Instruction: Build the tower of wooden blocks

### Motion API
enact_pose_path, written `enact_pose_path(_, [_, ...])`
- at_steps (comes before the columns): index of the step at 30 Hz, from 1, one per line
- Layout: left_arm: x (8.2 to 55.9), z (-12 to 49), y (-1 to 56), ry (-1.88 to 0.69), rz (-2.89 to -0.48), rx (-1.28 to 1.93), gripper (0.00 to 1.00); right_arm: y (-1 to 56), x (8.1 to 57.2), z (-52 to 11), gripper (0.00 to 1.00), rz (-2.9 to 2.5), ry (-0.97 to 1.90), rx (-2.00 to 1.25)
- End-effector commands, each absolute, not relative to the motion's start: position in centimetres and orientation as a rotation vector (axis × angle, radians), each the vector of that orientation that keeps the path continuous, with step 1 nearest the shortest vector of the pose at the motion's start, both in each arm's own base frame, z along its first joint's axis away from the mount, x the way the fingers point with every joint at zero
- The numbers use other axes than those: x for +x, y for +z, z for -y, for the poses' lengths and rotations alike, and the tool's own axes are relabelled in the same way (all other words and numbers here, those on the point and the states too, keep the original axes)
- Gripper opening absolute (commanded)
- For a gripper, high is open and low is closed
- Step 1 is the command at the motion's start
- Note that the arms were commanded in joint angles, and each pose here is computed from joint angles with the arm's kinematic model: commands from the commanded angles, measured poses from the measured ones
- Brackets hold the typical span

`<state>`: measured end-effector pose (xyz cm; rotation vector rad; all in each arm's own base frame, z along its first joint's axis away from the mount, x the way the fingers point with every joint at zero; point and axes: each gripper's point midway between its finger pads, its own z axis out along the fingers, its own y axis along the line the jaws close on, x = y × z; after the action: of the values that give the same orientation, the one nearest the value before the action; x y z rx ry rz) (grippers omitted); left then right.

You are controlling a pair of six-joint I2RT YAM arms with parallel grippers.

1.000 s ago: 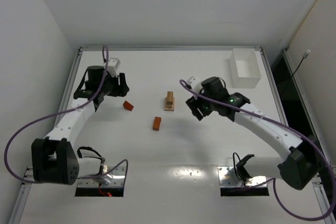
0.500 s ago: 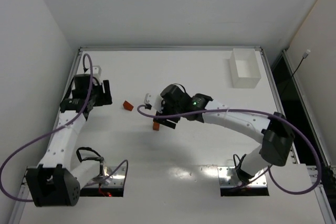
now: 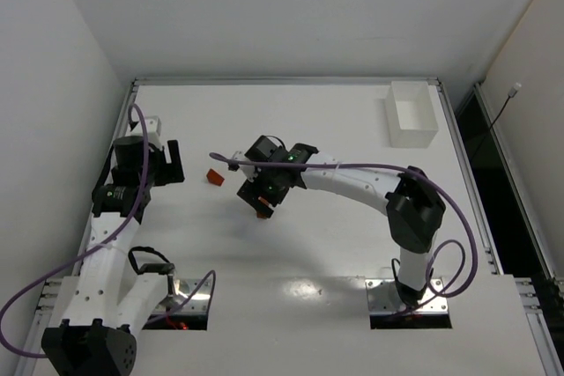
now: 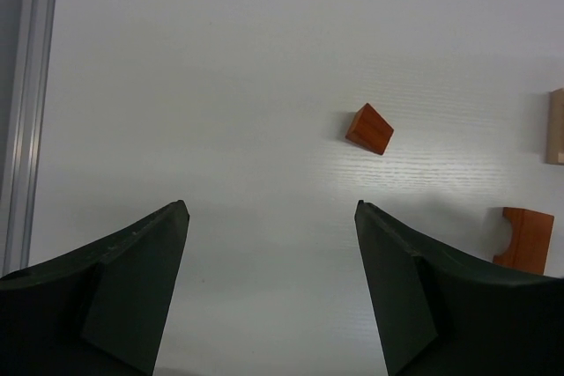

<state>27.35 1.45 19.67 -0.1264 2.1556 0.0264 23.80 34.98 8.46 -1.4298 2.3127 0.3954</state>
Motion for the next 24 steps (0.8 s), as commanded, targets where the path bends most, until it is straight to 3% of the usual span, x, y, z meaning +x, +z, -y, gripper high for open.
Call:
enact_pose_path(1, [27.3,-2.6,20.4,0.074,-2.119,-0.191,0.75,11.4,22.7,-37.6,0.65,-2.425,0.517,-1.114])
enact_pose_path(3, [27.3,-2.6,20.4,0.074,-2.119,-0.192,0.75,12.9,23.6,-38.4,0.57,-2.437,0.504,-0.963])
enact_pose_path(6, [27.5,-2.6,20.6,0.068,-2.108,-0.201,0.75,13.3,24.6,-39.2,0.54,-2.517,0.512,-0.773])
enact_pose_path(10, [27.5,-3.0,20.4,0.083,-2.106,-0.216,0.75,11.7,26.1,-37.9,0.43,-2.720,0.476,-0.373])
enact_pose_path(15, [27.4,-3.0,20.6,0.082,-2.088,-0.215,0.76,9.1,26.5,-36.7,0.42,-2.774,0.316,-0.221])
enact_pose_path(17, [27.4,-3.0,20.6,0.082,-2.088,-0.215,0.76,7.8,26.0,-36.4,0.48,-2.796,0.275,-0.218])
enact_pose_path(24, [27.3,-3.2,20.8,0.082,-2.076,-0.234,0.76,4.2,25.5,-36.3,0.51,-2.864,0.216,-0.179])
